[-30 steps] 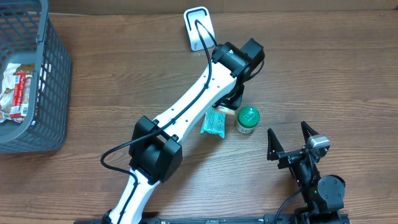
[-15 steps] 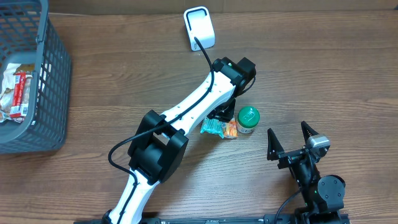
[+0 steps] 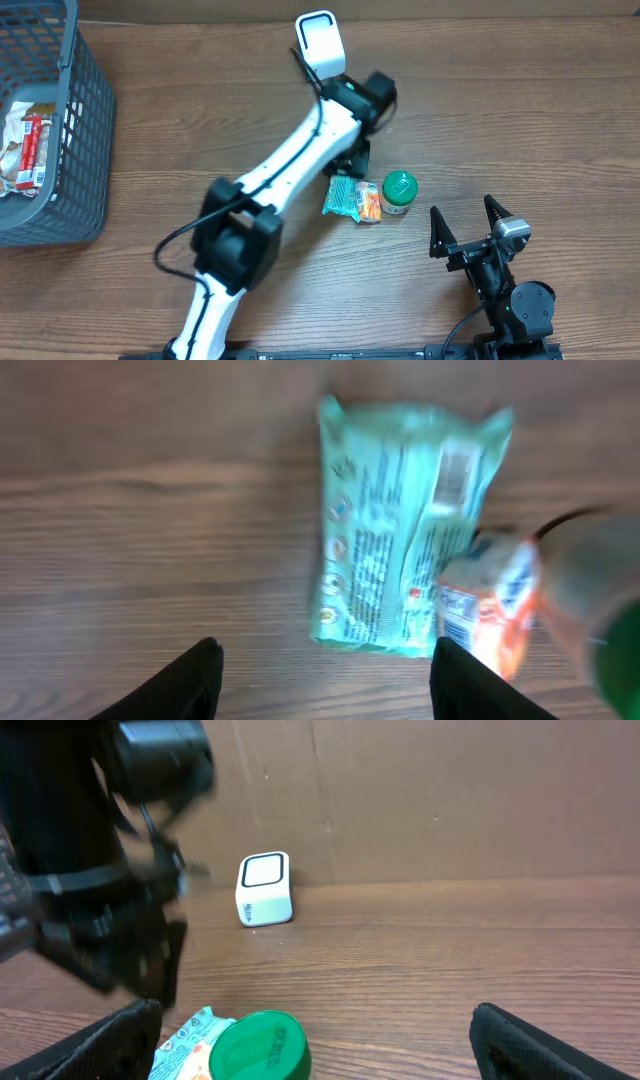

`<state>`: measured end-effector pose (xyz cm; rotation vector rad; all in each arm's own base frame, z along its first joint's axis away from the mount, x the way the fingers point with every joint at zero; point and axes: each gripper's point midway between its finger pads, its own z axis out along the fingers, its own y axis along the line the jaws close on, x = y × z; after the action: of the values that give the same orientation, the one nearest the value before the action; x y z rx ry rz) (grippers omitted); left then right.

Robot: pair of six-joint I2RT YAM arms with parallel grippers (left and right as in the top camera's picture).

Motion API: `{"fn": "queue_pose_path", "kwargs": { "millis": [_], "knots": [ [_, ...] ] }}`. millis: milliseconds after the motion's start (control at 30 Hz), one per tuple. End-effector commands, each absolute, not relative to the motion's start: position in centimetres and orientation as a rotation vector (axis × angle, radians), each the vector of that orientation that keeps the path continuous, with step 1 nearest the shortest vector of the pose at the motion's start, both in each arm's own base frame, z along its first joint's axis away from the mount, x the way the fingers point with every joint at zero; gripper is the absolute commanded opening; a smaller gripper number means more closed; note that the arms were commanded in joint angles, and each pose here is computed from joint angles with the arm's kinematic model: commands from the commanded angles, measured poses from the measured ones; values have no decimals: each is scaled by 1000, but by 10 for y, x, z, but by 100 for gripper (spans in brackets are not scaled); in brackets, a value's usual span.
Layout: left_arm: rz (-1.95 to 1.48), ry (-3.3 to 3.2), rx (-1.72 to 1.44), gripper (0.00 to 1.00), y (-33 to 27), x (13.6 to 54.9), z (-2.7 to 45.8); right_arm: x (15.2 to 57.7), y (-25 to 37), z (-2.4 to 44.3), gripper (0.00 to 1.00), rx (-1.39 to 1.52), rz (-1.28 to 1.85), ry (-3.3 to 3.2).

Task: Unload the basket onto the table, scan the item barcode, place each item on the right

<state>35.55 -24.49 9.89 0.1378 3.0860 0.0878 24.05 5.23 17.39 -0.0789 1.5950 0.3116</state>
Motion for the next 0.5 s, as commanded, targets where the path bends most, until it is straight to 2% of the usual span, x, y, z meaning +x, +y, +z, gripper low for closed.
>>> {"fn": "queue_pose_path", "kwargs": {
  "millis": [0, 133, 467],
  "knots": [
    [-69, 2927, 75, 59, -229, 376, 172, 241, 50, 171, 100, -66, 305, 1595],
    [-98, 2841, -12, 66, -184, 389, 211, 241, 50, 171, 100, -66, 305, 1595],
    [-68, 2611, -360, 70, -38, 412, 285, 241, 50, 171, 100, -66, 305, 1595]
  ]
}}
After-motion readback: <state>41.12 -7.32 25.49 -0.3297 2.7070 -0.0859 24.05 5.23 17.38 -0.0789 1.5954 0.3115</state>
